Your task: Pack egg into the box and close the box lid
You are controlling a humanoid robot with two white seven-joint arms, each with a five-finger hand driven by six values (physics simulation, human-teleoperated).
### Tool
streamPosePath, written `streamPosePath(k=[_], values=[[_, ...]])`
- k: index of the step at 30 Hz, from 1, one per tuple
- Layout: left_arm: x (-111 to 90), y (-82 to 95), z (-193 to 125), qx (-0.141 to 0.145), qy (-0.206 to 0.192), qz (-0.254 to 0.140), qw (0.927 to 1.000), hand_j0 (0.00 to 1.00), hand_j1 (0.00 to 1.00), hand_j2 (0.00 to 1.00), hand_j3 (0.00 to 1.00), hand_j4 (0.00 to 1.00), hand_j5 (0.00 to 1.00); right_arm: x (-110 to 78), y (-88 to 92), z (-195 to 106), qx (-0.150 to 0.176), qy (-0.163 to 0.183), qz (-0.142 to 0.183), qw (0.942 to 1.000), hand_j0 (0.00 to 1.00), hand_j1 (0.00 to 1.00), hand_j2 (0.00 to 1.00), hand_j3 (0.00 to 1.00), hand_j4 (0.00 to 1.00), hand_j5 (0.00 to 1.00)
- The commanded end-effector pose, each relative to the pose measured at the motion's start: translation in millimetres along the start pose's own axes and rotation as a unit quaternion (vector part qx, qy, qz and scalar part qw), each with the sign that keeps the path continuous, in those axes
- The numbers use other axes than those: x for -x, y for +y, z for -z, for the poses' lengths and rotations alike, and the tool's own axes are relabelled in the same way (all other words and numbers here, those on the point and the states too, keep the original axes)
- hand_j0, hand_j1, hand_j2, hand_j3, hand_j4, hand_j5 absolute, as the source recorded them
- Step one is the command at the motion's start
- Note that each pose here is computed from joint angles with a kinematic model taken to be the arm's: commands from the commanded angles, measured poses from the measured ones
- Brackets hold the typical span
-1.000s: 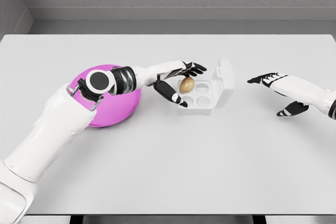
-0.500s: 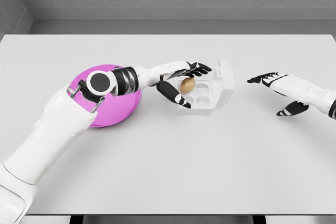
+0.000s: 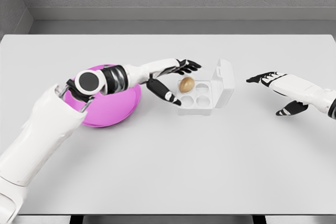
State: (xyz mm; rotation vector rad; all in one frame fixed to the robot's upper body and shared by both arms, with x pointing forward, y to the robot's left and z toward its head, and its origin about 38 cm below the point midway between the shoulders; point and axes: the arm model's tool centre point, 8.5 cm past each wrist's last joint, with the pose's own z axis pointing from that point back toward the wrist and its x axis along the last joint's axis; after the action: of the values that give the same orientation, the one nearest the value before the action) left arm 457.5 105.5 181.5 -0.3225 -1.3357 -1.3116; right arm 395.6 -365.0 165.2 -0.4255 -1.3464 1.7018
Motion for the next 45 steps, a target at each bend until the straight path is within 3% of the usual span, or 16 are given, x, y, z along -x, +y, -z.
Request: streamPosePath(k=[1, 4, 10, 12, 14, 17, 22, 25, 31, 33, 38, 45], values=[[1, 3.5, -4, -0.004, 0.000, -0.002, 1.0000, 0.94, 0.94, 0.94, 0.94, 0.94, 0.94, 0.1, -0.3, 0, 0.001, 0.000, 0.002, 1.0000, 1.00, 1.00, 1.00, 1.00, 1.00, 1.00], [3, 8.1, -8, -0.010, 0.003, 0.000, 0.9999, 0.94, 0.94, 0.94, 0.94, 0.94, 0.94, 0.1, -0.3, 0, 0.001, 0.000, 0.002, 1.0000, 1.00, 1.00, 1.00, 1.00, 1.00, 1.00], [-16, 54.5, -93, -0.074, -0.031, 0.027, 0.9964, 0.96, 0.96, 0.96, 0.96, 0.96, 0.96, -0.7, -0.3, 0, 0.001, -0.001, 0.002, 1.0000, 1.00, 1.00, 1.00, 1.00, 1.00, 1.00], [-13, 65.3, -125, -0.096, -0.025, 0.032, 0.9946, 1.00, 1.00, 1.00, 1.00, 1.00, 1.00, -1.7, 0.5, 2, 0.000, -0.003, 0.003, 1.0000, 1.00, 1.00, 1.00, 1.00, 1.00, 1.00], [-10, 71.1, -155, -0.125, -0.035, 0.050, 0.9903, 1.00, 1.00, 1.00, 1.00, 1.00, 1.00, -2.3, 0.2, 3, 0.002, -0.004, 0.003, 1.0000, 1.00, 1.00, 1.00, 1.00, 1.00, 1.00], [-5, 78.5, -186, -0.133, -0.032, 0.102, 0.9854, 1.00, 1.00, 1.00, 1.00, 1.00, 1.00, -4.1, 1.8, 5, 0.001, -0.008, 0.005, 1.0000, 1.00, 1.00, 1.00, 1.00, 1.00, 1.00], [12, 63.3, -221, -0.140, -0.080, 0.166, 0.9729, 1.00, 1.00, 1.00, 1.00, 1.00, 1.00, -5.1, 2.3, 5, 0.001, -0.009, 0.005, 0.9999, 1.00, 1.00, 1.00, 1.00, 1.00, 1.00], [28, 57.6, -257, -0.171, -0.097, 0.196, 0.9608, 1.00, 1.00, 1.00, 1.00, 1.00, 1.00, -11.6, -1.5, 7, 0.005, -0.019, 0.000, 0.9998, 1.00, 1.00, 1.00, 1.00, 1.00, 1.00], [60, 54.7, -268, -0.180, -0.068, 0.175, 0.9656, 1.00, 1.00, 1.00, 1.00, 1.00, 1.00, -26.0, -7.1, 10, 0.008, -0.038, -0.011, 0.9992, 1.00, 1.00, 1.00, 1.00, 1.00, 1.00], [60, 58.2, -277, -0.199, -0.068, 0.174, 0.9621, 1.00, 1.00, 1.00, 1.00, 1.00, 1.00, -29.8, -9.2, 10, 0.010, -0.044, -0.015, 0.9989, 1.00, 1.00, 1.00, 1.00, 1.00, 1.00], [72, 47.5, -283, -0.209, -0.062, 0.155, 0.9635, 1.00, 1.00, 1.00, 1.00, 1.00, 1.00, -35.2, -9.5, 12, 0.012, -0.060, -0.019, 0.9980, 1.00, 1.00, 1.00, 1.00, 1.00, 1.00], [71, 41.5, -273, -0.216, -0.080, 0.145, 0.9623, 1.00, 1.00, 1.00, 1.00, 1.00, 1.00, -39.3, -13.2, 12, 0.015, -0.066, -0.024, 0.9974, 1.00, 1.00, 1.00, 1.00, 1.00, 1.00]])
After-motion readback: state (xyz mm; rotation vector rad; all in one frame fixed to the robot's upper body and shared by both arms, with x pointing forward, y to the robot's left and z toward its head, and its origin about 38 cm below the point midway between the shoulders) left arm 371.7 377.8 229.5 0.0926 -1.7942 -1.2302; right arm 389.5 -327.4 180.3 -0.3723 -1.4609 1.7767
